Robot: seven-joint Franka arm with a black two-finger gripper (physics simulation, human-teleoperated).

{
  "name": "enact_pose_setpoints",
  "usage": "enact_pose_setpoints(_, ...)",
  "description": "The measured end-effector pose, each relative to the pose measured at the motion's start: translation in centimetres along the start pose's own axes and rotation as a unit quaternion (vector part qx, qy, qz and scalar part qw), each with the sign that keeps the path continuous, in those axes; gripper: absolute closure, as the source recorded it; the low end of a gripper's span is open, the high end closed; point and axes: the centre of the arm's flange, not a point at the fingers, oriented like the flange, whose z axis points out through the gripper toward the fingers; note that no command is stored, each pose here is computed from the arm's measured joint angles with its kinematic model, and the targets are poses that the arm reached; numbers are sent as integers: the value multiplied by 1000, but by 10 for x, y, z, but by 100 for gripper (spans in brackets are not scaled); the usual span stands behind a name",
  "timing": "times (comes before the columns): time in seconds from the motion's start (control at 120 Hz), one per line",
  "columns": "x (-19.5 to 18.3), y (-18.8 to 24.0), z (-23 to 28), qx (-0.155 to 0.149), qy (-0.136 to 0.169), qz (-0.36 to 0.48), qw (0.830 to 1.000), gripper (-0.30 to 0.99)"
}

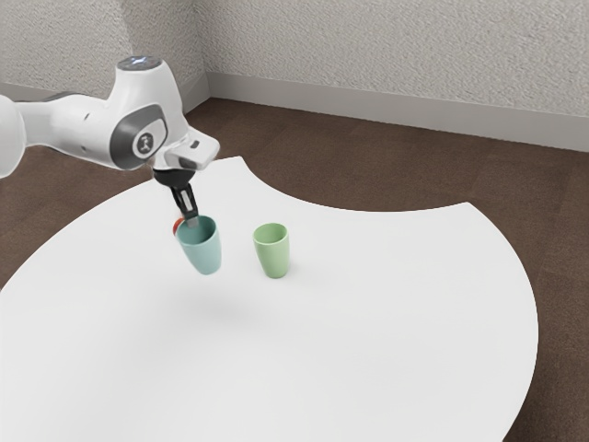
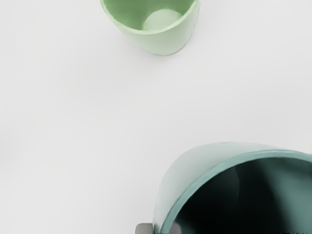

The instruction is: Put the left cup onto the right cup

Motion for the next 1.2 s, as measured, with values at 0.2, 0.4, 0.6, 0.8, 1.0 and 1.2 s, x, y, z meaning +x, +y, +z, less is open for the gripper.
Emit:
enact_pose_setpoints(0.2, 36, -8, -65, 14, 16, 6, 1000, 79)
enact_pose_setpoints(0.4, 64, -26, -67, -4, -6, 4, 1000, 79)
enact_pose_setpoints(0.6, 83, -37, -53, -20, -21, 15, 999, 79)
enact_pose_setpoints(0.8, 105, -40, -33, -16, -25, 46, 999, 79)
enact_pose_setpoints(1.0, 127, -46, -16, 0, -21, 74, 997, 79)
enact_pose_setpoints(1.2, 145, -39, -12, 14, -16, 107, 994, 79)
